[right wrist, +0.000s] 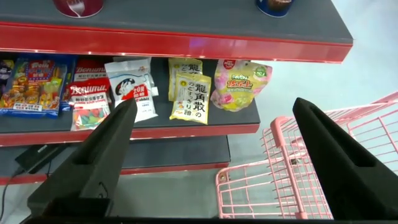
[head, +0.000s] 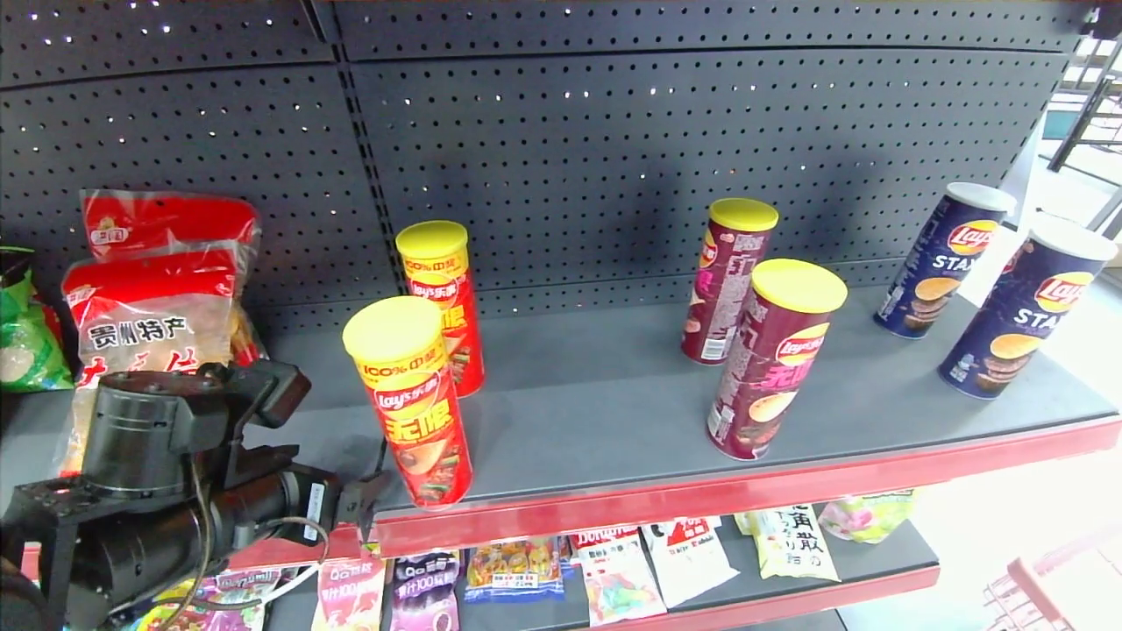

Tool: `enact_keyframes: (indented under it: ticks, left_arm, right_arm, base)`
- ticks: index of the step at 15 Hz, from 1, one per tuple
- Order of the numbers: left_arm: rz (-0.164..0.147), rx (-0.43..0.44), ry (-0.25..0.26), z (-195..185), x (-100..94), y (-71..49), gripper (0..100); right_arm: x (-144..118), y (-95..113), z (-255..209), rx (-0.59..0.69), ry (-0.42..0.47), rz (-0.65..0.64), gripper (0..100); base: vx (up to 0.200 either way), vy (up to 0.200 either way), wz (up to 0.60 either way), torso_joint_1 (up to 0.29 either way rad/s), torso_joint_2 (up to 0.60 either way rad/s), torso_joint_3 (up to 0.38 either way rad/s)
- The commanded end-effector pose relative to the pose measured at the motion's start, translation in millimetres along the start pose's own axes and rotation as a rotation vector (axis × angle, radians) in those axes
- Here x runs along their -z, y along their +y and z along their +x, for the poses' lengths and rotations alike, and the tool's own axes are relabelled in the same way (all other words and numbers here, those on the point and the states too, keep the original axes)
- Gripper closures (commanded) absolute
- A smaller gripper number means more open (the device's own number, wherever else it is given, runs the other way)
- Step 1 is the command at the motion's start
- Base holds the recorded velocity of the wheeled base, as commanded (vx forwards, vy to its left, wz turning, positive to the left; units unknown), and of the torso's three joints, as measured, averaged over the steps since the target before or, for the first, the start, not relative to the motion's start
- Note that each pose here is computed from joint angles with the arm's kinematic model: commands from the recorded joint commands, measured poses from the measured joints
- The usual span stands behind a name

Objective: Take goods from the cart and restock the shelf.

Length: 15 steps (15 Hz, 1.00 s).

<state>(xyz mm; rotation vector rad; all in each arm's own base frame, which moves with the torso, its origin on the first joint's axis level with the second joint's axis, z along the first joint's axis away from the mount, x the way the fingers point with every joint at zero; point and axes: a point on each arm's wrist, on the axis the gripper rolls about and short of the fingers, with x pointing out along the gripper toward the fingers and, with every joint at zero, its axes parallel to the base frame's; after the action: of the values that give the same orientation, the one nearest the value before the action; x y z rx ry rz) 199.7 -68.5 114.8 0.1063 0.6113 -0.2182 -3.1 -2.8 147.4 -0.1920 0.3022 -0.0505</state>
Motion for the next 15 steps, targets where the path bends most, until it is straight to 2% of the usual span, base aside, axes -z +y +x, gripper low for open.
enact_keyframes:
  ticks: [1, 5, 15]
  left_arm:
    - [0.004, 0.001, 0.022, 5.2, 1.8, -0.9, 0]
    - [0.006, 0.0, 0.042, 11.9, 2.7, -1.6, 0]
    - [0.014, 0.01, 0.034, 24.4, -7.8, -6.3, 0]
  right_arm:
    - [-0.2, 0.0, 0.4, -0.002, 0.003, -0.001, 0]
    - [-0.2, 0.0, 0.4, -0.002, 0.003, -0.001, 0]
    - [-0.2, 0.0, 0.4, -0.002, 0.003, -0.001, 0]
  base:
    - [0.0, 0.0, 0.0, 0.0, 0.0, 0.0]
    - [0.0, 0.0, 0.0, 0.0, 0.0, 0.0]
    - [0.0, 0.0, 0.0, 0.0, 0.0, 0.0]
